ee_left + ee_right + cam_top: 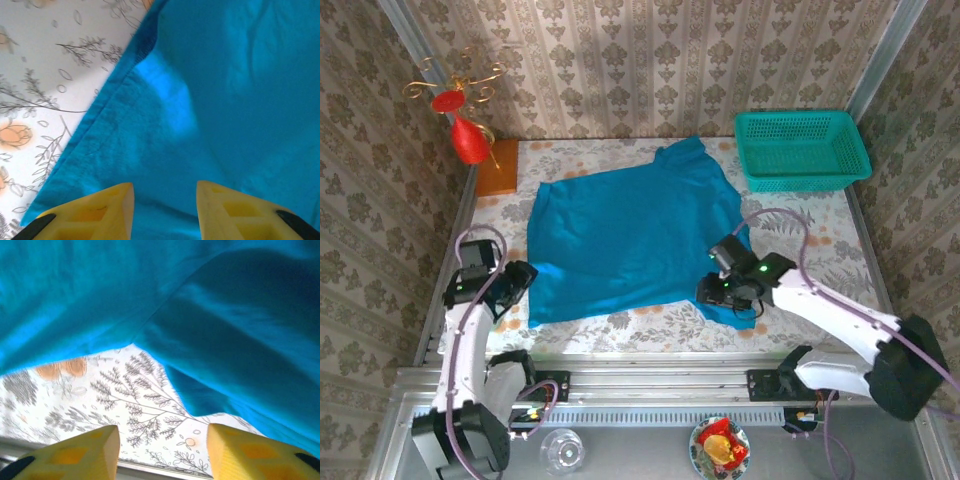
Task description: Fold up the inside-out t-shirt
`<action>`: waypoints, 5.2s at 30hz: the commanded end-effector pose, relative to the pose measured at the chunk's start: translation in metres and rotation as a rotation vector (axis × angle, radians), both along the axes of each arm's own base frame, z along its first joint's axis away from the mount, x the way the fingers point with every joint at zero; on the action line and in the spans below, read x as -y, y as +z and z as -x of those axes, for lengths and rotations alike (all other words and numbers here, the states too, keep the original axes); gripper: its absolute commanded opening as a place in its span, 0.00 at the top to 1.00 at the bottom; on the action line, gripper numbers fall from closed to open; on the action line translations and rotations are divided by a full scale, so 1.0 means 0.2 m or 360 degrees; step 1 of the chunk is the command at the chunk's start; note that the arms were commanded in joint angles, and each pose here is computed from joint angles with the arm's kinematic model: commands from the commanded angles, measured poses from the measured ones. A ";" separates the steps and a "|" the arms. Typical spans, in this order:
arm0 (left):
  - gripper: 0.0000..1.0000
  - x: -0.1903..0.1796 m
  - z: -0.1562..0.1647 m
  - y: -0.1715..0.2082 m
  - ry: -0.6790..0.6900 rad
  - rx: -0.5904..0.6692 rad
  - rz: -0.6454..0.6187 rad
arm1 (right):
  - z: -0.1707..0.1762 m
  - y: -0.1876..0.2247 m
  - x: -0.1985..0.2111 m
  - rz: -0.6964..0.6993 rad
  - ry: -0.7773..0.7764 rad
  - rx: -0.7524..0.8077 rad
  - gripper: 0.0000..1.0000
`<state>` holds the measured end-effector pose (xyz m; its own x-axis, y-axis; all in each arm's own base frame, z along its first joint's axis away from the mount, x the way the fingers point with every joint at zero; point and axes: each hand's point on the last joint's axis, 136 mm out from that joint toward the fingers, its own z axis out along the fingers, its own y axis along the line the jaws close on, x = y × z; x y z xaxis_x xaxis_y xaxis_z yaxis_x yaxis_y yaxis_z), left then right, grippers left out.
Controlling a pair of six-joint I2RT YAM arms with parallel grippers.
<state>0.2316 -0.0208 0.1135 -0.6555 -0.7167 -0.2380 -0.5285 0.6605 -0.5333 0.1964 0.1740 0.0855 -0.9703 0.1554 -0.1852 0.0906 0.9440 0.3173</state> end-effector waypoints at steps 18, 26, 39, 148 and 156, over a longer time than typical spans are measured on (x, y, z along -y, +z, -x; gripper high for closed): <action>0.61 0.03 -0.12 -0.07 -0.0133 0.0012 -0.0050 | 0.22 -0.39 -0.18 0.0040 0.0251 -0.0343 0.33; 0.62 0.02 -0.15 -0.05 -0.0145 0.0017 -0.0066 | 0.18 -0.09 -0.35 -0.0268 0.0329 -0.0195 0.22; 0.61 0.05 -0.31 -0.05 -0.0333 0.0090 -0.0078 | -0.53 -0.07 0.04 -0.0280 -0.0045 -0.0009 0.16; 0.92 0.35 -1.57 -0.20 -0.1529 -0.0277 -0.1574 | -0.66 0.15 0.20 -0.0490 -0.0384 0.0230 0.20; 0.95 0.37 -1.57 -0.14 -0.1498 -0.0198 -0.1450 | -0.99 0.16 0.03 -0.0625 -0.0295 0.0322 0.21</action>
<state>0.5451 -0.0902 0.0436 -0.8708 0.4459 -0.2071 0.3533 0.8605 0.3672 0.3585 0.1488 0.0952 -0.8854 0.4208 -0.1974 0.2300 0.7658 0.6005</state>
